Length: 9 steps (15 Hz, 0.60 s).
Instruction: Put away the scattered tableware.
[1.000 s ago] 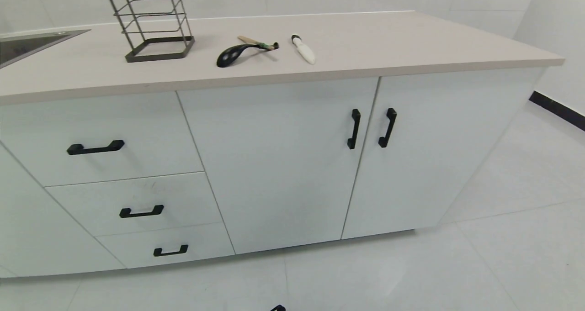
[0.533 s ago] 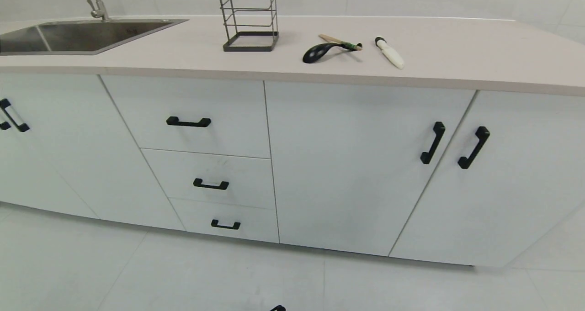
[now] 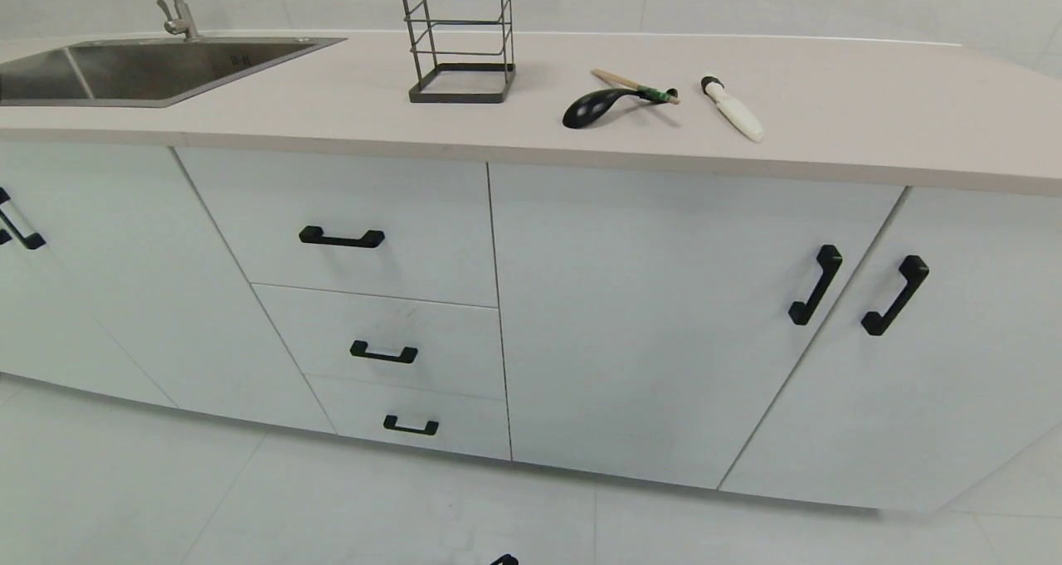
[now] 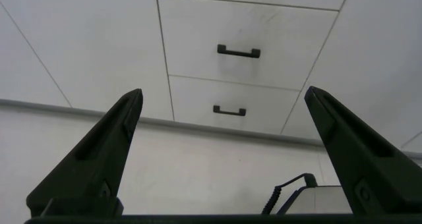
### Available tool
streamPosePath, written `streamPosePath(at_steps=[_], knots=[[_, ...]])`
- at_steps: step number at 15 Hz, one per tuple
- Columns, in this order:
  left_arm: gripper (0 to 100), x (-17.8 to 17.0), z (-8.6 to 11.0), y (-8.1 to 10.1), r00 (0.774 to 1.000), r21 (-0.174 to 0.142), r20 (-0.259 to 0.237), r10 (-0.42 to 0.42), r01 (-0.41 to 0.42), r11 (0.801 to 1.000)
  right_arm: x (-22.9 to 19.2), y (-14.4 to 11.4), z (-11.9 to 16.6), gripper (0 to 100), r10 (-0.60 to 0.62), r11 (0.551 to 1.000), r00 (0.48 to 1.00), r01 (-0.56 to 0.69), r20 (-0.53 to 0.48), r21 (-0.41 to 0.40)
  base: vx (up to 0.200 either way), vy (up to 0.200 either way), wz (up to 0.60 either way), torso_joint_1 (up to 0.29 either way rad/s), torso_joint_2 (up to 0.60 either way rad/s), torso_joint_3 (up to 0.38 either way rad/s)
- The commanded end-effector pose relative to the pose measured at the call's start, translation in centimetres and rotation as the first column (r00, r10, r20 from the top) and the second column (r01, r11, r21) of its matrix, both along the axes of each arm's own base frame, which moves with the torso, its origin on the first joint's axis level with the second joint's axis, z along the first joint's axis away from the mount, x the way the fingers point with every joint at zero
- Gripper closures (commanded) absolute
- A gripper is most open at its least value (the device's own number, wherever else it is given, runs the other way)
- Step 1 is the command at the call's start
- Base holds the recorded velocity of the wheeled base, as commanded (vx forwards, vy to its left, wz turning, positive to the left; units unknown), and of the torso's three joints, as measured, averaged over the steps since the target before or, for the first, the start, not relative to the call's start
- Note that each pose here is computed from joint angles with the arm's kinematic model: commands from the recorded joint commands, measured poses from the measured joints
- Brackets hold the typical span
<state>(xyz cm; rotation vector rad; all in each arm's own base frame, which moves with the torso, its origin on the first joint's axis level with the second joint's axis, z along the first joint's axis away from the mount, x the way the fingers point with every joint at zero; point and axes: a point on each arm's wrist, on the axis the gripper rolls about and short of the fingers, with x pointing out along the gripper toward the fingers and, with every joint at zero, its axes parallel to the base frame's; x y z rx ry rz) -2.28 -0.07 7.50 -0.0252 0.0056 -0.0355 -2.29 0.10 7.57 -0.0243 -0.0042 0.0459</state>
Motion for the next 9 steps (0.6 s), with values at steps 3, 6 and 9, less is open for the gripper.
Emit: streamPosePath(at_steps=[3, 6, 9], knots=[[0, 0.00, 0.01, 0.00, 1.000, -0.001, 0.000, 0.002, -0.002, 1.000, 0.01, 0.00, -0.01, 100, 0.000, 1.000, 1.000, 0.000, -0.002, 0.000, 0.067, 0.000, 0.00, 0.001, 0.00, -0.001], [0, 0.00, 0.01, 0.00, 1.000, -0.002, 0.000, 0.002, -0.002, 1.000, 0.01, 0.00, -0.01, 100, 0.000, 1.000, 1.000, 0.000, -0.002, -0.002, 0.000, 0.000, 0.20, -0.001, 0.00, 0.004], [0, 0.00, 0.01, 0.00, 1.000, -0.002, 0.000, 0.002, -0.002, 1.000, 0.01, 0.00, -0.01, 100, 0.000, 1.000, 1.000, 0.000, -0.002, 0.000, 0.000, 0.000, 0.60, 0.002, 0.00, 0.004]])
